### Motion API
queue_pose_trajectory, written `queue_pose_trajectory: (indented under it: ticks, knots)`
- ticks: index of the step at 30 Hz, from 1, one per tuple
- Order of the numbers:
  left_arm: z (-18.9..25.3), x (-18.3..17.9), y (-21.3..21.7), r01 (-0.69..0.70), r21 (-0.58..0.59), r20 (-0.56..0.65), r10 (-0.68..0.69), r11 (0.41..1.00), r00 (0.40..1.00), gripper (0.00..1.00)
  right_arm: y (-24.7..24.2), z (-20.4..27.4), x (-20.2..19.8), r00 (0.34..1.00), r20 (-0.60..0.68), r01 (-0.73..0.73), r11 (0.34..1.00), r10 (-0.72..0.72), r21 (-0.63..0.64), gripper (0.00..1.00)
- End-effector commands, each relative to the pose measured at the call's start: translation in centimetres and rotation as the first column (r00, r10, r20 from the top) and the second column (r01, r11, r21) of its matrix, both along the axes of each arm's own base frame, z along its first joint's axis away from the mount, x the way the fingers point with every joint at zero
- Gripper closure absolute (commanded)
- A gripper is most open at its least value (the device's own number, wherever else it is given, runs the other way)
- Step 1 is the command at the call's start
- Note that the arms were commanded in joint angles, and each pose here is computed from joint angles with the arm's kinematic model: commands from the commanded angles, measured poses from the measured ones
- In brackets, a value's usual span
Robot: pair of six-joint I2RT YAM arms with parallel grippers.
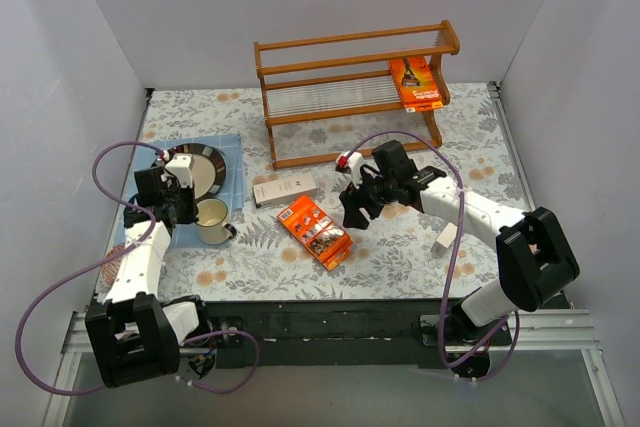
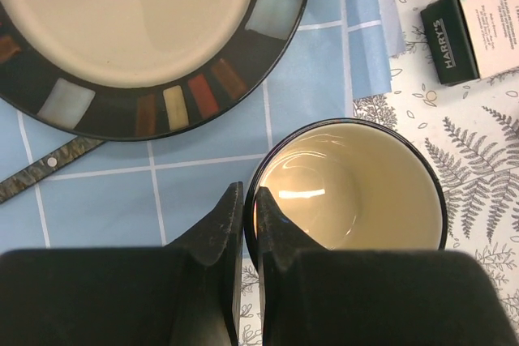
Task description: Place and organize the shaving razors onto the shelf
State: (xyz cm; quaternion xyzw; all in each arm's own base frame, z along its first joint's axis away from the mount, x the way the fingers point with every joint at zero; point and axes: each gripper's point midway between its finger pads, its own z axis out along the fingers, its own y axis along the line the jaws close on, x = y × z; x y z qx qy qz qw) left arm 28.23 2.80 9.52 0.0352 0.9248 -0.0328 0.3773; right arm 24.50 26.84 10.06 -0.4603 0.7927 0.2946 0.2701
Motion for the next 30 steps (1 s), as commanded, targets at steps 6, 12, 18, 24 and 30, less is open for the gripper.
queue_pose_trajectory:
  ticks: [6,12,18,24,30]
  knots:
    - [2.2,1.9,1.6,-0.093,-0.011,0.144,0.093,0.996,0.985,1.0,0.7,1.0,1.1,1.0,0.025,-0.015,1.0,0.015,0.016,0.27]
    - [1.4,1.7,3.4,-0.178,0.017,0.151,0.174,0.984,0.973,1.0,0.6,1.0,1.3,1.0,0.025,-0.013,1.0,0.013,0.013,0.27]
    - [0.1,1.1,5.0,-0.245,0.062,0.143,0.234,0.968,0.962,1.0,0.5,0.7,1.2,1.0,0.021,-0.015,1.0,0.015,0.009,0.27]
    - [2.3,1.7,6.2,-0.259,0.094,0.18,0.24,0.961,0.954,1.0,0.3,0.7,1.4,1.0,0.018,-0.011,1.0,0.011,0.008,0.27]
    - [3.2,1.7,5.6,-0.201,0.112,0.166,0.181,0.973,0.969,1.0,0.5,0.4,1.4,1.0,0.011,-0.015,1.0,0.015,0.021,0.27]
